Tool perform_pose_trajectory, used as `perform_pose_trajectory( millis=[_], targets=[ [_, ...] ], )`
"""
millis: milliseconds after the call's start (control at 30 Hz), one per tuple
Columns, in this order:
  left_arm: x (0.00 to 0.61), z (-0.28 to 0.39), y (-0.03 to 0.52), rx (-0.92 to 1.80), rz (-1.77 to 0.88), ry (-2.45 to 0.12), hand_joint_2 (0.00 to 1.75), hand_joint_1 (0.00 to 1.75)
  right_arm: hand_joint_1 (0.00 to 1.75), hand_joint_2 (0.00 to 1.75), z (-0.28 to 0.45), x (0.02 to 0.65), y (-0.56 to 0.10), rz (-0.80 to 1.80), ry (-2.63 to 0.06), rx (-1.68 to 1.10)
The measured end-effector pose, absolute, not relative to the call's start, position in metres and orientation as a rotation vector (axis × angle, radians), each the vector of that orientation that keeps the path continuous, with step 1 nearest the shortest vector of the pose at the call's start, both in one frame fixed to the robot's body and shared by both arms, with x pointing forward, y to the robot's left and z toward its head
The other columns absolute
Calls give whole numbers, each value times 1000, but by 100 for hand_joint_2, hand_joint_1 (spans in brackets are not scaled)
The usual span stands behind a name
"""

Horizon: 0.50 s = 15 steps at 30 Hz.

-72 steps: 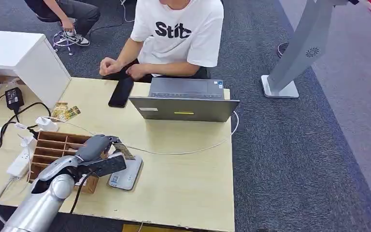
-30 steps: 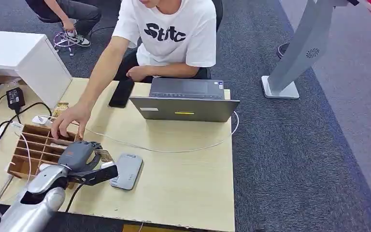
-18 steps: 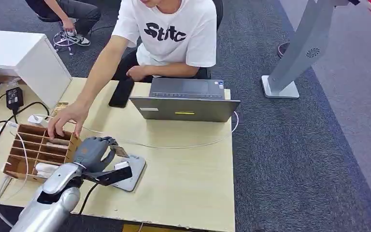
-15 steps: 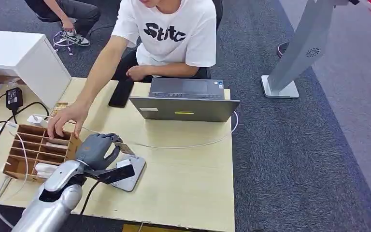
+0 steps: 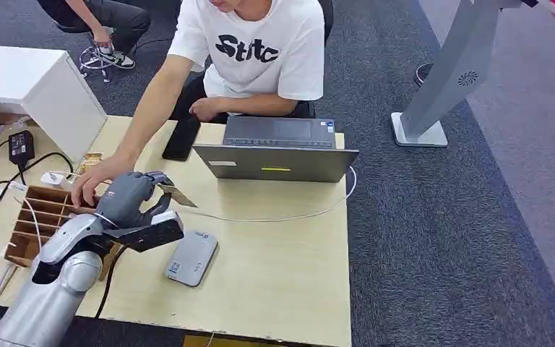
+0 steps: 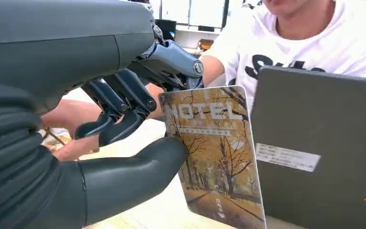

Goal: Pass the card to the sensor for recognition and then transmit it.

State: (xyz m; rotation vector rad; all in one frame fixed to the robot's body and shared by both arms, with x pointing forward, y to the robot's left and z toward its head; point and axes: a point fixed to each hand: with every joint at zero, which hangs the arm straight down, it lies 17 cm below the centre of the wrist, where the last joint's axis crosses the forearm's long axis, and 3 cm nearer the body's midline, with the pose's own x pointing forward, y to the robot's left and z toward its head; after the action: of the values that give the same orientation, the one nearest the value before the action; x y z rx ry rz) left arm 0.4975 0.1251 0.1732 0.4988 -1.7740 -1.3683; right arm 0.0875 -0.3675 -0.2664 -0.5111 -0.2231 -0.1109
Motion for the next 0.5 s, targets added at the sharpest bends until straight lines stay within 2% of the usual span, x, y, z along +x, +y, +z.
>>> perform_pose_trajectory(
  millis=[333, 500],
  targets=[
    [498, 120, 124, 506, -1424, -1649, 175, 175, 0, 175, -266, 91, -366, -83, -229, -507],
    [497, 116, 121, 500, -1426, -1642, 175, 175, 0, 175, -266, 92, -365, -81, -230, -507]
  ],
)
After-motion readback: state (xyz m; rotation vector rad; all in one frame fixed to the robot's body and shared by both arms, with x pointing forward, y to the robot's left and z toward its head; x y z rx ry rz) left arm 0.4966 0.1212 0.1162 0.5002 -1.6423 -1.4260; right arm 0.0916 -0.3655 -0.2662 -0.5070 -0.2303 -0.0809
